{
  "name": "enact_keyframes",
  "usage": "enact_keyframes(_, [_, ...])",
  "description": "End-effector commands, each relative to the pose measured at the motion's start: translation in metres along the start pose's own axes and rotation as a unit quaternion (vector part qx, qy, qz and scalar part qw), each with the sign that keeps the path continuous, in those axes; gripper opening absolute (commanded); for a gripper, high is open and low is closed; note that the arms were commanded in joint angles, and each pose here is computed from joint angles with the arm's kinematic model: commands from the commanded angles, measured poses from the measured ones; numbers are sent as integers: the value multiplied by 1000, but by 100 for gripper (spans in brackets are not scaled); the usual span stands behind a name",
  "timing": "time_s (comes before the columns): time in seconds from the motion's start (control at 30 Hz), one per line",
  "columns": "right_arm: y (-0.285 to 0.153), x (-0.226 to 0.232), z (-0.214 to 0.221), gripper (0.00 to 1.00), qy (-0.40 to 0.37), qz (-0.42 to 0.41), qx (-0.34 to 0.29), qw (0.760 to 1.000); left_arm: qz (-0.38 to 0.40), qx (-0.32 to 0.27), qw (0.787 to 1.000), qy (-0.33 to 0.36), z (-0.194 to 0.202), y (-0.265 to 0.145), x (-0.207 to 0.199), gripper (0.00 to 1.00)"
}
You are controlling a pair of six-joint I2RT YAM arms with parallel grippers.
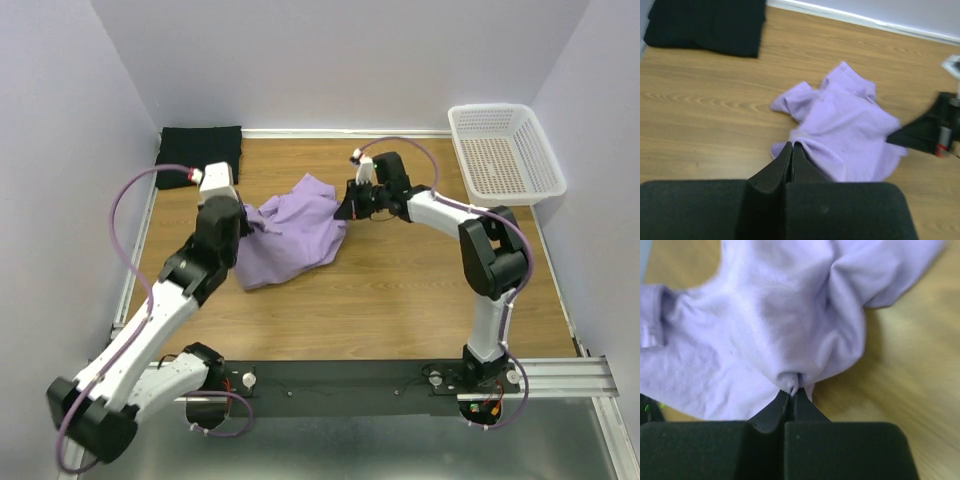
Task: Fold and stack the t-shirts
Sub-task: Flatten the tshirt out
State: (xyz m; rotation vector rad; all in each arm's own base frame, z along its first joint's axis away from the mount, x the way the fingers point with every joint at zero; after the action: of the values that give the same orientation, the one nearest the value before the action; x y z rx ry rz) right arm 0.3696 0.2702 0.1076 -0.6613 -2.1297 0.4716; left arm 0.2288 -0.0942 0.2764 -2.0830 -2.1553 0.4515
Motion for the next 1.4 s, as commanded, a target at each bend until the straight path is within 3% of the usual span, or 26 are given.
enact_keyframes(0.0, [-60, 21, -96, 1, -82, 105, -155, 979, 12, -40, 999, 26, -44, 56, -4, 0])
enact_keyframes(0.03, [-84, 28, -116, 0, -101, 154, -200, 962, -12, -80, 996, 36, -89, 59, 3, 0])
enact_keyframes(0.1, [-111, 42, -137, 0, -119, 183, -243, 945, -44, -93, 993, 63, -119, 76, 3, 0])
enact_keyframes(0.13, [-134, 56, -152, 1, -135, 199, -279, 930, -61, -140, 986, 63, -164, 68, 7, 0])
enact_keyframes(0.23, [-162, 70, -160, 2, -142, 222, -315, 912, -54, -204, 976, 53, -218, 57, 3, 0])
enact_keyframes(0.3, [-178, 81, -154, 4, -146, 217, -327, 908, -26, -233, 971, 48, -233, 42, -1, 0])
enact_keyframes(0.37, [-175, 74, -130, 12, -130, 214, -304, 919, -2, -229, 972, 51, -221, 39, -3, 0])
enact_keyframes(0.4, [-182, 81, -120, 23, -128, 200, -303, 923, 16, -235, 971, 44, -218, 27, -2, 0])
enact_keyframes(0.47, [-174, 74, -81, 34, -86, 178, -266, 943, 34, -202, 978, 37, -182, 24, 1, 0])
enact_keyframes(0.5, [-172, 69, -68, 34, -81, 183, -253, 947, 32, -190, 980, 41, -168, 24, 5, 0])
enact_keyframes(0.53, [-167, 67, -51, 48, -57, 168, -233, 956, 45, -153, 987, 37, -135, 31, 5, 0])
enact_keyframes(0.6, [-161, 55, -9, 60, -25, 166, -189, 968, 65, -136, 988, 24, -110, 19, 8, 0])
enact_keyframes(0.63, [-159, 54, 4, 67, -7, 161, -175, 971, 82, -99, 992, 15, -78, 25, 7, 0])
enact_keyframes(0.67, [-160, 50, 15, 69, 4, 165, -167, 972, 88, -85, 992, 8, -64, 24, 8, 0])
enact_keyframes(0.8, [-164, 29, 58, 71, 40, 217, -141, 965, 105, -21, 994, -13, -3, 26, 11, 0])
enact_keyframes(0.9, [-162, 25, 59, 70, 38, 224, -133, 965, 92, 14, 995, -33, 26, 31, 15, 0])
enact_keyframes(1.1, [-120, 19, 27, 70, 28, 181, -67, 981, 37, 35, 996, -67, 48, 31, 29, 0])
enact_keyframes(1.17, [-111, 20, 5, 70, 18, 178, -76, 981, 14, 29, 997, -70, 51, 30, 36, 0])
enact_keyframes(1.37, [-82, -35, -40, 70, 18, 323, -111, 940, 7, 10, 997, -70, 49, 19, 42, 0])
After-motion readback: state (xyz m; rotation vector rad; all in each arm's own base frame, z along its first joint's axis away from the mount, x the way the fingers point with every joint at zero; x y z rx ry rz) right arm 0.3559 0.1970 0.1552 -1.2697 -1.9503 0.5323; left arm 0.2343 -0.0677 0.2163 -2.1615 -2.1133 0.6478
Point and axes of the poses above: each gripper's point midway between its finger pads, its own y axis out along the fingers, its own x axis along the line the jaws close on, z = x × y, the point moved 6 cm from there along -y, back along the fingers, and after that the axes turned 4 degrees about y, right-handed, at the moved point
